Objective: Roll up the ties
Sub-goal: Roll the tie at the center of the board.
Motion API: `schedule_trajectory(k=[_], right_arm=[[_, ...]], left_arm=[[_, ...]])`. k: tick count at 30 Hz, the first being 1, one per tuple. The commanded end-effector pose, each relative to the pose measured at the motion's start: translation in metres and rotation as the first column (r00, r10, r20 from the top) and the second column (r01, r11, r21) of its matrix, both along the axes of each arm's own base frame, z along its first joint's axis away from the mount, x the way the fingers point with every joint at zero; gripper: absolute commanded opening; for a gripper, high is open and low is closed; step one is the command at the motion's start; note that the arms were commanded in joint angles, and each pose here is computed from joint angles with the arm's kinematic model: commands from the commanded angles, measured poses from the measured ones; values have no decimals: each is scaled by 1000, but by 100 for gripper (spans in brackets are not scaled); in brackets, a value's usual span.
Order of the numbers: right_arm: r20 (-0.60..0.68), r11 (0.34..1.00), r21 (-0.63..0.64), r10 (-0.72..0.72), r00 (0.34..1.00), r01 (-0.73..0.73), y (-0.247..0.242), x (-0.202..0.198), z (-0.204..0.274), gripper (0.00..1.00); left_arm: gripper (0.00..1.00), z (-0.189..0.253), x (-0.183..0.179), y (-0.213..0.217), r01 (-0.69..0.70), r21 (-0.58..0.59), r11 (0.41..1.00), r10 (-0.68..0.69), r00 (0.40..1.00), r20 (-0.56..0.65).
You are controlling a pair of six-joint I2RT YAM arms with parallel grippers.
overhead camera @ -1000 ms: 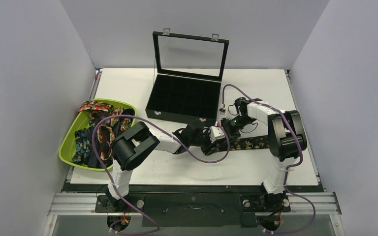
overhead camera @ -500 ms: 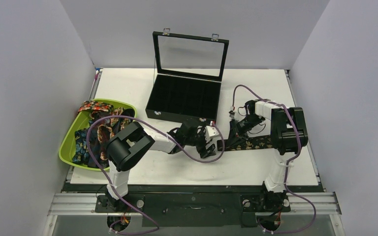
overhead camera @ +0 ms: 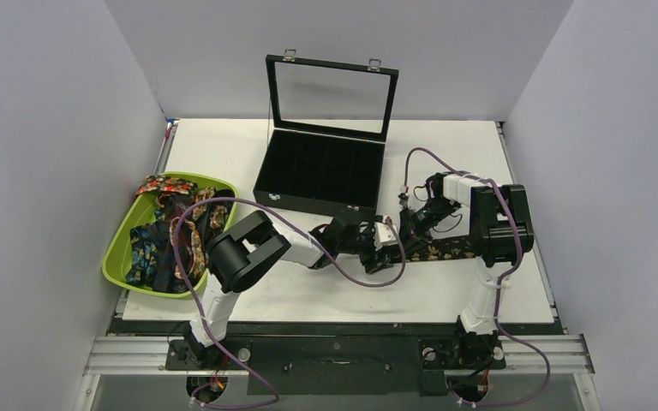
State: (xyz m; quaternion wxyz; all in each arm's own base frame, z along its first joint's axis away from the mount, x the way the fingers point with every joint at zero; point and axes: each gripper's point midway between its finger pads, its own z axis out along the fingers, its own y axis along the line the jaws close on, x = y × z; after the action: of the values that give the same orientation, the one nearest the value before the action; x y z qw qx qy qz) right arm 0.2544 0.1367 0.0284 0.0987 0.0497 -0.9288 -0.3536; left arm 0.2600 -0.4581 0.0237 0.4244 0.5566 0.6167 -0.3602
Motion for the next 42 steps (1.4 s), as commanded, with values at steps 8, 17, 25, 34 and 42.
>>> schedule_trajectory(k=[8, 17, 25, 34, 42], right_arm=[[161, 998, -53, 54, 985, -46, -7, 25, -7, 16], [401, 1000, 1, 17, 916, -19, -7, 85, 75, 44], [304, 992, 95, 54, 951, -87, 24, 39, 68, 46], [238, 984, 44, 158, 958, -173, 38, -1, 36, 46], [188, 982, -3, 188, 964, -190, 29, -11, 7, 22]], left_arm=[[26, -29, -15, 24, 28, 137, 990, -22, 999, -45], [19, -31, -40, 51, -6, 192, 981, 41, 983, -181], [20, -32, -39, 52, -45, 236, 971, 106, 962, -253], [20, -32, -31, 55, -82, 276, 958, 150, 960, -238], [21, -34, -27, 59, -77, 293, 953, 145, 966, -215]])
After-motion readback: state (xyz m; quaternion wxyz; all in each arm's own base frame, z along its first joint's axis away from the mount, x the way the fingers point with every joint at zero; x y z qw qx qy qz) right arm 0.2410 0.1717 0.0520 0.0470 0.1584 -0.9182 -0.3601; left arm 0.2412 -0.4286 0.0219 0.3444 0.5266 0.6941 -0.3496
